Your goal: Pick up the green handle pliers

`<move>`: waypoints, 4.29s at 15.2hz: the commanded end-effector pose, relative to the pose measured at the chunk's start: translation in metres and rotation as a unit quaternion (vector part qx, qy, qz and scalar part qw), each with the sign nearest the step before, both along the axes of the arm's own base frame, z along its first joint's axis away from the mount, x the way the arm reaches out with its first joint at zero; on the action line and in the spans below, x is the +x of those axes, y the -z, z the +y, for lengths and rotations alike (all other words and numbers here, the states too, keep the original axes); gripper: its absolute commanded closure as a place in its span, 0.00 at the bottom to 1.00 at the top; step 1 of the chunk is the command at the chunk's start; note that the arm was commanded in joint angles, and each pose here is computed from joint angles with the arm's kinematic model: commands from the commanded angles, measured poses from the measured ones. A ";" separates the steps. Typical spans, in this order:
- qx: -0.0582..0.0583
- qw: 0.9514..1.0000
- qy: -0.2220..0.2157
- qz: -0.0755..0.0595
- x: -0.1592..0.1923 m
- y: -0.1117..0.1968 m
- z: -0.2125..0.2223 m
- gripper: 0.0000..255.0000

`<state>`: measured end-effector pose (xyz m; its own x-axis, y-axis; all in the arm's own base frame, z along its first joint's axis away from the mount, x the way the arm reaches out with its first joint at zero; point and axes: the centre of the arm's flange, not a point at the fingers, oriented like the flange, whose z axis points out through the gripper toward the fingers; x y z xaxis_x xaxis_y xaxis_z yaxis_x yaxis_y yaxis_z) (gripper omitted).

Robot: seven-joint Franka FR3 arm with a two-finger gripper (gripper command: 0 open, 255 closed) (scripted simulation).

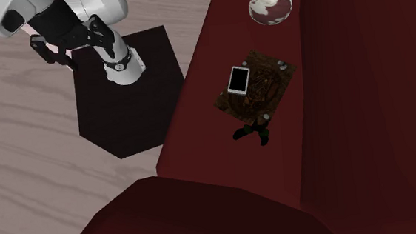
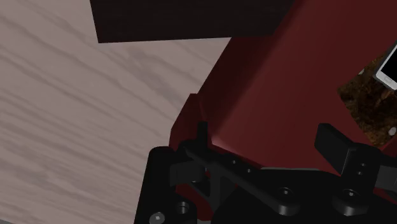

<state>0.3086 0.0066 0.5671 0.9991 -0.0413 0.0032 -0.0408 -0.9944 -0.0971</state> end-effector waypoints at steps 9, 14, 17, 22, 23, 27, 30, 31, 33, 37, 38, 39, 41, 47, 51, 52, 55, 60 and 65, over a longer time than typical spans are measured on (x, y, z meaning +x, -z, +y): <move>-0.002 0.995 -0.100 -0.006 0.075 0.046 0.060 0.00; -0.004 0.987 -0.162 -0.010 0.115 0.075 0.105 0.00; -0.005 0.980 -0.199 -0.013 0.137 0.092 0.134 0.00; -0.006 0.965 -0.260 -0.016 0.168 0.120 0.185 0.00; -0.007 0.962 -0.272 -0.017 0.173 0.126 0.196 0.00; -0.008 0.947 -0.320 -0.020 0.192 0.149 0.240 0.00; -0.009 0.934 -0.356 -0.022 0.204 0.166 0.275 0.00; -0.009 0.930 -0.367 -0.023 0.207 0.171 0.286 0.00; -0.009 0.920 -0.391 -0.025 0.213 0.183 0.310 0.00; -0.010 0.906 -0.423 -0.027 0.219 0.204 0.344 0.00; -0.010 0.906 -0.423 -0.027 0.219 0.209 0.344 0.00; -0.010 0.906 -0.423 -0.027 0.219 0.215 0.344 0.00; -0.010 0.906 -0.423 -0.027 0.219 0.225 0.344 0.00; -0.010 0.906 -0.423 -0.027 0.219 0.239 0.343 1.00; -0.010 0.906 -0.423 -0.027 0.220 0.239 0.343 1.00; -0.010 0.906 -0.423 -0.027 0.220 0.239 0.343 1.00; -0.010 0.906 -0.423 -0.027 0.219 0.239 0.344 1.00; -0.010 0.906 -0.423 -0.027 0.219 0.212 0.344 1.00; -0.010 0.906 -0.423 -0.027 0.219 0.186 0.344 1.00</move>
<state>0.5277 0.3495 0.3756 0.6711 0.7400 0.0447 0.7413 -0.6687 -0.0577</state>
